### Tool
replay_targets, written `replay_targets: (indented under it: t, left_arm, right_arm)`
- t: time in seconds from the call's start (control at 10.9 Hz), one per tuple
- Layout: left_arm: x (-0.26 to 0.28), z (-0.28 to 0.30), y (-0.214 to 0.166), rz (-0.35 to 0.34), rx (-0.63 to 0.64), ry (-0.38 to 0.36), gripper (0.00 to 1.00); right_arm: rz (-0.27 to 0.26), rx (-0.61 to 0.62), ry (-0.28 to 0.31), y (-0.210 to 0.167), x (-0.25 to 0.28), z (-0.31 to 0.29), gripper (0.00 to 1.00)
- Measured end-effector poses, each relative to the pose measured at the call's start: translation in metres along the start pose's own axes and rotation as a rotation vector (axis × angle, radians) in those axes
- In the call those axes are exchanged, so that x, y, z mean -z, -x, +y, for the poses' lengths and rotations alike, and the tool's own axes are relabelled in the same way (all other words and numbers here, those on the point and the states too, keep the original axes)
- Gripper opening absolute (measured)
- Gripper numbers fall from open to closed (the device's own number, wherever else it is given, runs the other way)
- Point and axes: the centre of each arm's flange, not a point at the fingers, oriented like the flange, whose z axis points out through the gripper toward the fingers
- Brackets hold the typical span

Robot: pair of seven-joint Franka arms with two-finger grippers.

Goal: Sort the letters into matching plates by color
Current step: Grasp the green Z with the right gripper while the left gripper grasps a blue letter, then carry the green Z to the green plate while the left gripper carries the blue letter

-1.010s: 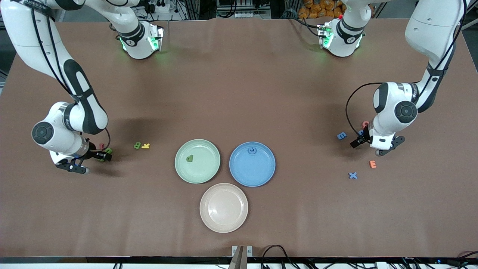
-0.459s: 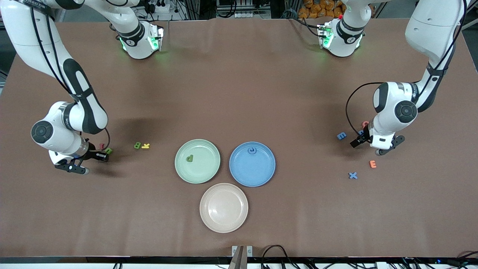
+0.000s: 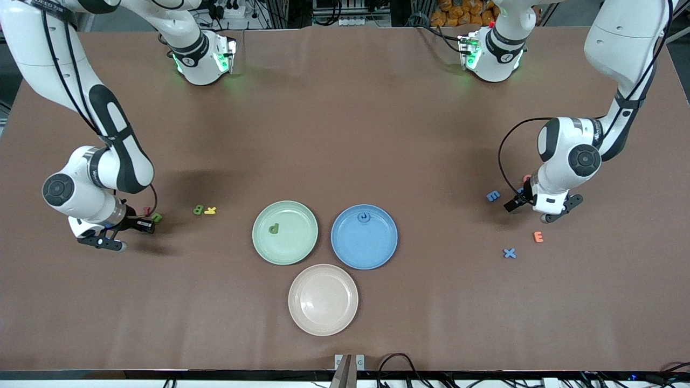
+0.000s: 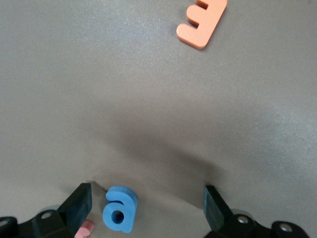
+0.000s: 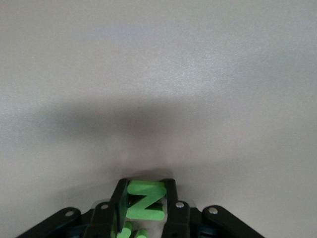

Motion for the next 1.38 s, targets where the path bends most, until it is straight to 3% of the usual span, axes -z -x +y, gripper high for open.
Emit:
replay_targets:
  t: [0.64, 0.73, 1.1, 1.19, 1.38]
  left_arm:
    - [-0.002, 0.002, 0.005, -0.007, -0.008, -0.002, 1.00]
    - [-0.002, 0.003, 0.005, -0.006, -0.010, 0.000, 0.95]
    - [0.001, 0.001, 0.005, -0.003, -0.008, 0.000, 0.41]
    - [0.002, 0.001, 0.006, -0.003, -0.008, 0.000, 0.33]
    - [0.002, 0.001, 0.006, -0.003, -0.008, 0.000, 0.33]
  right_arm:
    - [0.025, 0.018, -0.020, -0.005, 0.011, -0.019, 0.35]
    - [0.030, 0.011, -0.026, -0.006, 0.016, -0.024, 0.35]
    - [0.035, -0.064, -0.076, -0.003, 0.024, -0.064, 0.35]
    - [0.033, -0.086, -0.096, 0.000, 0.027, -0.084, 0.35]
    - [0.029, -0.122, -0.124, 0.008, 0.032, -0.129, 0.35]
